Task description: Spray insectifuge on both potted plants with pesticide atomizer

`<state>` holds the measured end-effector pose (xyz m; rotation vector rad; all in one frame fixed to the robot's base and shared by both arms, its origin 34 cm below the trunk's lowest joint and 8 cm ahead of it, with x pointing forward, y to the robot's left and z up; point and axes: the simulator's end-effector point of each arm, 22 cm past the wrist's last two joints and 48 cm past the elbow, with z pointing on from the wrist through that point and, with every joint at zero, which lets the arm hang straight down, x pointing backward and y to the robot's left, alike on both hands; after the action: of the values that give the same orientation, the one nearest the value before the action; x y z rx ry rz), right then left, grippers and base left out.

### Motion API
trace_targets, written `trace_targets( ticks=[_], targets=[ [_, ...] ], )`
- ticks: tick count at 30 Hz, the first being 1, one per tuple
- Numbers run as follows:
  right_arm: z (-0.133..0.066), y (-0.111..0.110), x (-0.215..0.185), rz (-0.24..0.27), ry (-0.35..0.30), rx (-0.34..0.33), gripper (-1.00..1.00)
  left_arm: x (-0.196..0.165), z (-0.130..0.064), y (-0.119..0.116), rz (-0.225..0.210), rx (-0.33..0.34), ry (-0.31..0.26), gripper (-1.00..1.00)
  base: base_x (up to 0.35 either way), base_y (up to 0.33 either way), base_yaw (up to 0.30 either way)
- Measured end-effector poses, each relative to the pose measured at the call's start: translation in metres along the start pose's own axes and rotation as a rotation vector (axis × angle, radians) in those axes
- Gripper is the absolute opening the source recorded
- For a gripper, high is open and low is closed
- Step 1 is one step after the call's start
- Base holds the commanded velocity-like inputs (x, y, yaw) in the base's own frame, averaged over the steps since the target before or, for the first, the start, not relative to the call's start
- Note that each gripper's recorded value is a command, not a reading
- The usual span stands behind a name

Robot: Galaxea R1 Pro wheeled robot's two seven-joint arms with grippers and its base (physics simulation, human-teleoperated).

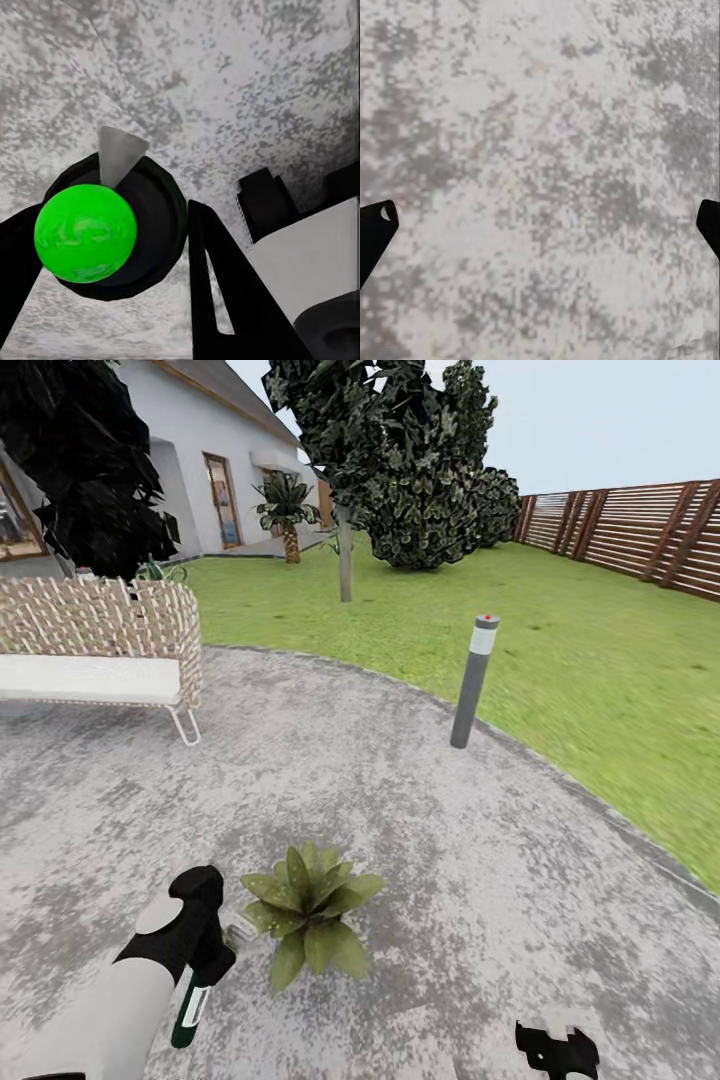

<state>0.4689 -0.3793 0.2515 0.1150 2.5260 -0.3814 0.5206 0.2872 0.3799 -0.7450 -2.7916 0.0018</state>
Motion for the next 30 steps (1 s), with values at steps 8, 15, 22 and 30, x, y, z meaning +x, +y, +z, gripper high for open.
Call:
trace_targets(
  ticks=[8, 15, 22, 30],
  targets=[
    [0.0, 0.001, 0.0, 0.001, 0.001, -0.003, 1.0, 0.033, 0.045, -0.022, -0.009, 0.008, 0.036, -1.0, 0.029, -0.03, 0.278],
    [0.0, 0.002, 0.0, 0.001, 0.001, -0.004, 1.0, 0.024, 0.07, -0.023, -0.064, -0.061, -0.028, -1.0, 0.0, 0.0, 0.273],
    [0.0, -0.003, 0.001, -0.003, 0.001, 0.003, 1.0, 0.014, 0.068, -0.027, -0.075, -0.046, -0.067, -1.0, 0.0, 0.0, 0.045],
    [0.0, -0.004, 0.001, -0.002, 0.001, 0.004, 1.0, 0.011, 0.067, -0.032, -0.071, -0.039, -0.073, -1.0, 0.056, -0.14, 0.001]
  ],
)
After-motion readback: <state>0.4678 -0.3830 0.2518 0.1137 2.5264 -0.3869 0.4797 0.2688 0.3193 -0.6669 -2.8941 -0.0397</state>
